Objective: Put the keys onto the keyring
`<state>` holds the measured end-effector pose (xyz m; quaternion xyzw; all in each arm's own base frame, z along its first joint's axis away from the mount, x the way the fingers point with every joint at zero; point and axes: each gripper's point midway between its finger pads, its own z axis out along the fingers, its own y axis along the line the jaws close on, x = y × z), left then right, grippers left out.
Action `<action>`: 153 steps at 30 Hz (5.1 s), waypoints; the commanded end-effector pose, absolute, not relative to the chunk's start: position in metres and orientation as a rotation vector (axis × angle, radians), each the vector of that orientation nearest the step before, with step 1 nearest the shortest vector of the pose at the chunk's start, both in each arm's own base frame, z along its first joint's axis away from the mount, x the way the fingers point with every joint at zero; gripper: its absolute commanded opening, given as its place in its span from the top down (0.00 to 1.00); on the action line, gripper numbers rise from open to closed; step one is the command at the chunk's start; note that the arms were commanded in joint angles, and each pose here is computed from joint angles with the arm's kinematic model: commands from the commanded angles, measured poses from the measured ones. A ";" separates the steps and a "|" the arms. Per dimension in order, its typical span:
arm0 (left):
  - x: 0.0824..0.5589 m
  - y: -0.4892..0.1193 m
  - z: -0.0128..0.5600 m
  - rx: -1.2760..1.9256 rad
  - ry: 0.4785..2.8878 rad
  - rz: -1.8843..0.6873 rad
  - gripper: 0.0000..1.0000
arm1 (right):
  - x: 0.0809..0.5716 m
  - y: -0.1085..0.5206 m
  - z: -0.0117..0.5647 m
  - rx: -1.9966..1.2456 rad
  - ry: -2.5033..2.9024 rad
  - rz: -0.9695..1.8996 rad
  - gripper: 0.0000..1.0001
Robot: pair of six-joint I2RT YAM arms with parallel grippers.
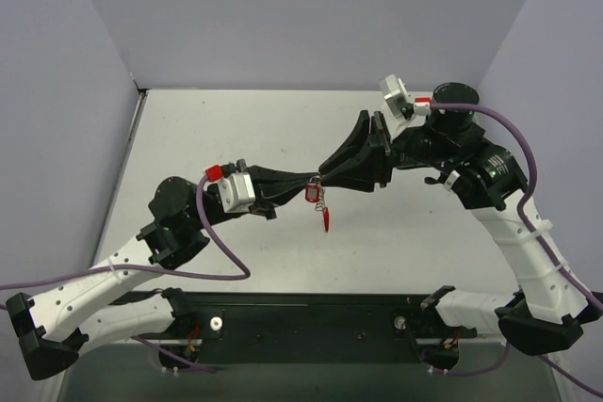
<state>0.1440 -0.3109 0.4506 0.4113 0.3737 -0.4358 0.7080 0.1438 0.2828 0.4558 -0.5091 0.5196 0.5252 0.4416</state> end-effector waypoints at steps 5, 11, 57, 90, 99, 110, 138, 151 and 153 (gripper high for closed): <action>0.136 -0.299 0.490 0.853 0.724 -0.973 1.00 | 0.143 0.284 0.465 -1.299 1.214 1.292 0.78; 0.136 -0.301 0.489 0.862 0.723 -0.979 1.00 | 0.145 0.286 0.465 -1.297 1.217 1.290 0.89; 0.190 -0.257 0.470 0.655 0.959 -0.759 0.41 | 0.182 0.288 0.459 -1.121 1.320 1.162 1.00; 0.236 -0.298 0.419 0.717 1.807 -1.069 0.48 | 0.249 0.280 0.388 -0.994 1.583 0.853 1.00; 0.250 -0.310 0.405 0.705 1.837 -1.077 0.56 | 0.257 0.282 0.378 -0.997 1.625 0.837 1.00; 0.257 -0.308 0.397 0.691 1.847 -1.045 0.86 | 0.254 0.282 0.379 -1.004 1.618 0.853 1.00; 0.268 -0.289 0.388 0.613 1.878 -1.040 1.00 | 0.240 0.273 0.422 -0.882 1.401 0.872 1.00; 0.271 -0.294 0.368 0.639 1.953 -1.060 1.00 | 0.242 0.270 0.432 -0.846 1.334 0.852 1.00; 0.271 -0.295 0.365 0.649 1.966 -1.066 1.00 | 0.242 0.270 0.433 -0.844 1.327 0.850 1.00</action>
